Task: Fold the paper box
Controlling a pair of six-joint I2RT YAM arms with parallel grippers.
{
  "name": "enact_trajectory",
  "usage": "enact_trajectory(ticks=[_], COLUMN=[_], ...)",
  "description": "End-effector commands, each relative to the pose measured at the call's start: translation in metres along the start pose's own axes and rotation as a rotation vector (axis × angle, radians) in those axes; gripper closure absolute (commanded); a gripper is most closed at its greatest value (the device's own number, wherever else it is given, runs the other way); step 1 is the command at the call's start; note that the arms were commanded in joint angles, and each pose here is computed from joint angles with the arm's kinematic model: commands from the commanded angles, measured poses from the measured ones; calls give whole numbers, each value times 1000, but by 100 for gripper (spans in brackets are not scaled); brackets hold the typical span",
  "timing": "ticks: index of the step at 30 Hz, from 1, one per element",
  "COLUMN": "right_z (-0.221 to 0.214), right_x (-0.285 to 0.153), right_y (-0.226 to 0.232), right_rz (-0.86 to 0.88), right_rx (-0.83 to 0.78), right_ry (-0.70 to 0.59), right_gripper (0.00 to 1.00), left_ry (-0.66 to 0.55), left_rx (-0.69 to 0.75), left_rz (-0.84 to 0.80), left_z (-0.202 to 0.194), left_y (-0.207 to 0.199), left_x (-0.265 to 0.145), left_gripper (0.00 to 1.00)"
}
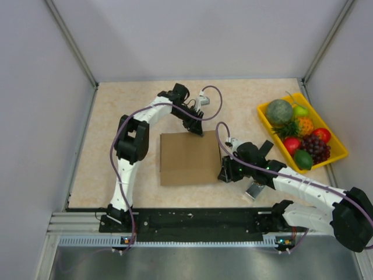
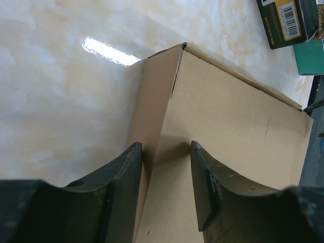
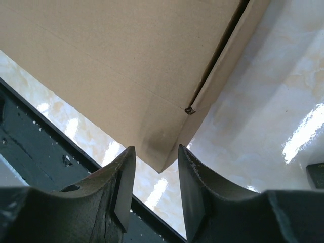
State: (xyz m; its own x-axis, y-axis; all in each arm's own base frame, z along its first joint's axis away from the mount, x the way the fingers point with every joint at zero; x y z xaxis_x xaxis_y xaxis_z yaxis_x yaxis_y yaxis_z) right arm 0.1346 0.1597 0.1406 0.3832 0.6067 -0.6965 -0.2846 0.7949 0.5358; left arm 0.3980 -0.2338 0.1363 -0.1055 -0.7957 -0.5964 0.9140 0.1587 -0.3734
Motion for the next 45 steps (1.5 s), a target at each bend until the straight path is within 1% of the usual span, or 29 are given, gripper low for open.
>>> enact_trajectory(ticks=[1,5,15,21,29,32,36,39,40,43,45], right_z=[4,1,-2,-2,0,0,3,3,8,9,13], right_x=[5,8,17,24,24,25,22,19,20,25,27], right_y=[3,2,-5,-8,-16,-19,-25,-26,-23,-21,-21], right_rz=[41,51,26,29,-26,-57,-146,-149,-118,-77,-72], right_rx=[-9,7,21,6,-38,-23,27,32,24,-4,-9], right_ry=[-22,-17,-42,-57,-122,-141,-207,-255,-288,-292,-318], right_gripper=[62,62,63,67,71,72,73,71,70,69,69], left_ry=[-20,-15,-16,-13,15,31,45,38,37,37,40], left_rx=[31,22,20,11,6,0,-2,-2,-5,-5,-5], left_rz=[2,8,16,9,14,-2,-11,-23,-25,-33,-36], left_z=[8,6,3,0,-5,-6,-7,-7,-7,-7,-7], left_y=[-3,-3,-4,-4,-3,-3,-3,-4,-4,-4,-5], left_x=[-5,-4,-3,-1,1,4,4,5,5,7,8], left_gripper=[53,56,59,61,65,66,66,67,67,67,67])
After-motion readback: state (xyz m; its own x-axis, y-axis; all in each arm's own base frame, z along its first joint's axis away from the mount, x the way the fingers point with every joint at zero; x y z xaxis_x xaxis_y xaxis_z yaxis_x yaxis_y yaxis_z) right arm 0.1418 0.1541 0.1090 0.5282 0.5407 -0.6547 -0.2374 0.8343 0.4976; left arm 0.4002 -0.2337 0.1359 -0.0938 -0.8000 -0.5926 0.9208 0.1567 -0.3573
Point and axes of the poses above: each gripper's point midway between its finger pads, its own x axis out along the fingers, its own y axis along the line the jaws close on, z = x × y, the point moved 10 cm from there along -x, back along the fingers, and after that the axes turned 11 degrees about x, right-handed, at the moved point
